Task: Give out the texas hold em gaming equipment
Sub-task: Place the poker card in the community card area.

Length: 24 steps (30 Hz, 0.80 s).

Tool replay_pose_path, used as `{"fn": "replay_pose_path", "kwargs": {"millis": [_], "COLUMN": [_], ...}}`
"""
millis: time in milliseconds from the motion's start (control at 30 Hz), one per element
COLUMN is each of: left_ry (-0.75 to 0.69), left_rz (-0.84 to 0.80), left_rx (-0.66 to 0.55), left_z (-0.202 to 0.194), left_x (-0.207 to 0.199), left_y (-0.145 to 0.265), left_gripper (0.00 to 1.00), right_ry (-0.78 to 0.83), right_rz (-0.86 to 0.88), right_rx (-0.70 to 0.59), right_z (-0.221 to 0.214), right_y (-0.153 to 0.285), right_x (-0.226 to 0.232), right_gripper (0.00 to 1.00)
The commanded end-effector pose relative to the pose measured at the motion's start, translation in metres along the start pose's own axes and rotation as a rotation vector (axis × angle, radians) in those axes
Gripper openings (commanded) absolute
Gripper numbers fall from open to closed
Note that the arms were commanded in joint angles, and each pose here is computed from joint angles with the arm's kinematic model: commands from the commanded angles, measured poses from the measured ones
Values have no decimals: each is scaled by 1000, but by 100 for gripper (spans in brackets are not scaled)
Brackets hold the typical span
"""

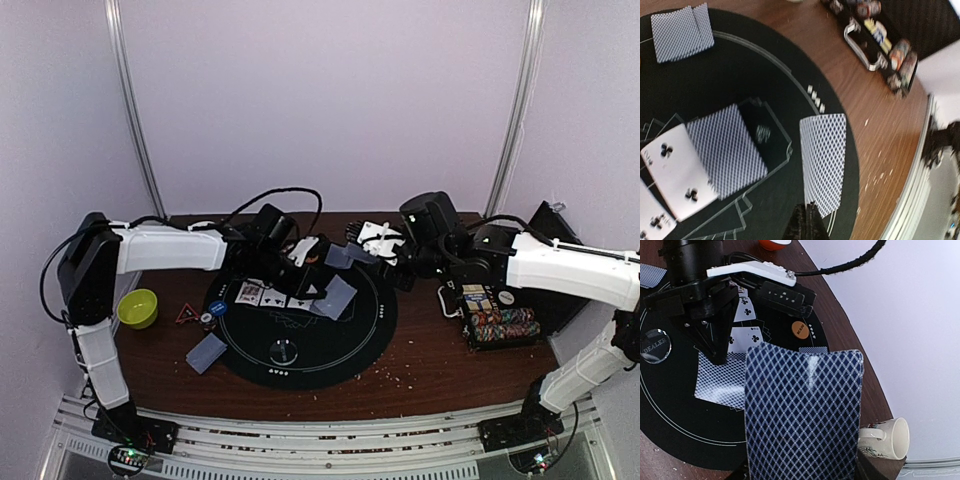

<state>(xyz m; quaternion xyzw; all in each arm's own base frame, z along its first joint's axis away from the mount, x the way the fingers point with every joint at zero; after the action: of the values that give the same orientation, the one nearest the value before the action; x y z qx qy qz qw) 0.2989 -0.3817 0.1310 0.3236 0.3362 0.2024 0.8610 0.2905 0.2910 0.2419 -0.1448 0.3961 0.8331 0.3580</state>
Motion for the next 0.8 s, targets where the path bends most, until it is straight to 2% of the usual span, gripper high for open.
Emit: {"fn": "replay_pose_path", "kwargs": {"millis": [0, 133, 233, 467, 767], "left_ry": [154, 279, 308, 423, 423], "left_rz": [-121, -63, 5, 51, 121], "left_rx": [-162, -181, -198, -169, -195], "left_z": [35, 37, 37, 12, 10], "left_x": [-7, 9, 16, 28, 30], "left_y": [-29, -63, -78, -98, -96], "left_gripper": [0, 0, 0, 0, 0], "right_ry": [-41, -50, -50, -50, -54], "right_rz": [-46, -57, -52, -52, -46], "right_rx": [-14, -1, 3, -2, 5], "right_z": [-1, -4, -7, -9, -13], "right_y": [9, 10, 12, 12, 9], "right_x": [-11, -14, -12, -12, -11], "right_gripper": [48, 48, 48, 48, 48]}}
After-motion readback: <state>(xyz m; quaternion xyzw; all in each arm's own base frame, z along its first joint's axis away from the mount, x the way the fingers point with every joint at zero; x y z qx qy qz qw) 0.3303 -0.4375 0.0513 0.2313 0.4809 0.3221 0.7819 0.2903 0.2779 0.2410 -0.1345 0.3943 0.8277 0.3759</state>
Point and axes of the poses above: each gripper's point midway between its finger pads, its own y axis back along the fingers, its own x axis along the line the jaws close on, z = x × y, the point moved 2 cm from there along y, back along the fingers, and after that the axes turned 2 degrees about -y, right-handed, at the moved point
